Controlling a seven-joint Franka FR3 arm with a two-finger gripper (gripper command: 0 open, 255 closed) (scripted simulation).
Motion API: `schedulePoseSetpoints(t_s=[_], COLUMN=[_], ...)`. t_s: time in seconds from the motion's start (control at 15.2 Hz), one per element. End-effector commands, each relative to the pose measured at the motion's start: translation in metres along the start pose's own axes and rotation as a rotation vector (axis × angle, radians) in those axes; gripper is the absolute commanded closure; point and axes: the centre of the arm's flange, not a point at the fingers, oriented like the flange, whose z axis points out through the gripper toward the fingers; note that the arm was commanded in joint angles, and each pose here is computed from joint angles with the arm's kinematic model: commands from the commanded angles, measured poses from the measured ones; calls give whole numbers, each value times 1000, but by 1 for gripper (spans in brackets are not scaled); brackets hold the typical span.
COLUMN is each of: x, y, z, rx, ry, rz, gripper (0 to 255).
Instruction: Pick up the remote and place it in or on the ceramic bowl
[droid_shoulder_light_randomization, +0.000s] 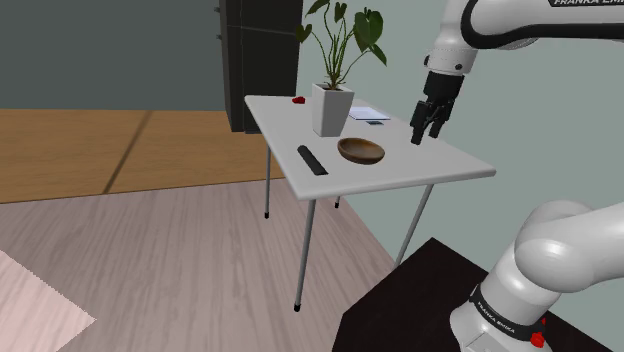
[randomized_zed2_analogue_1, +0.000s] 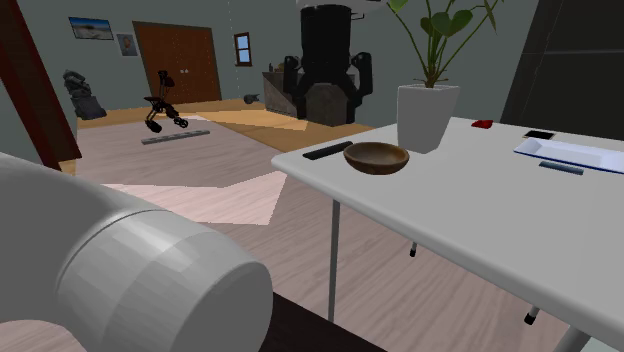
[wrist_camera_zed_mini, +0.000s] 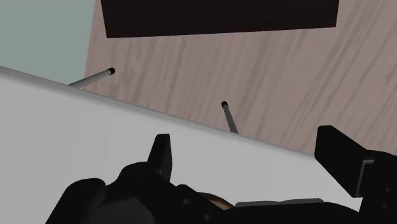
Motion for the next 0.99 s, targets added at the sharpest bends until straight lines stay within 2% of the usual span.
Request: schedulePoseSetpoints(t_s=[0.0,0.92], x=[0,156], y=[0,-86], z=[0,55], rx=[0,-30], ry=[0,3], rz=[0,223], gripper=[0,0])
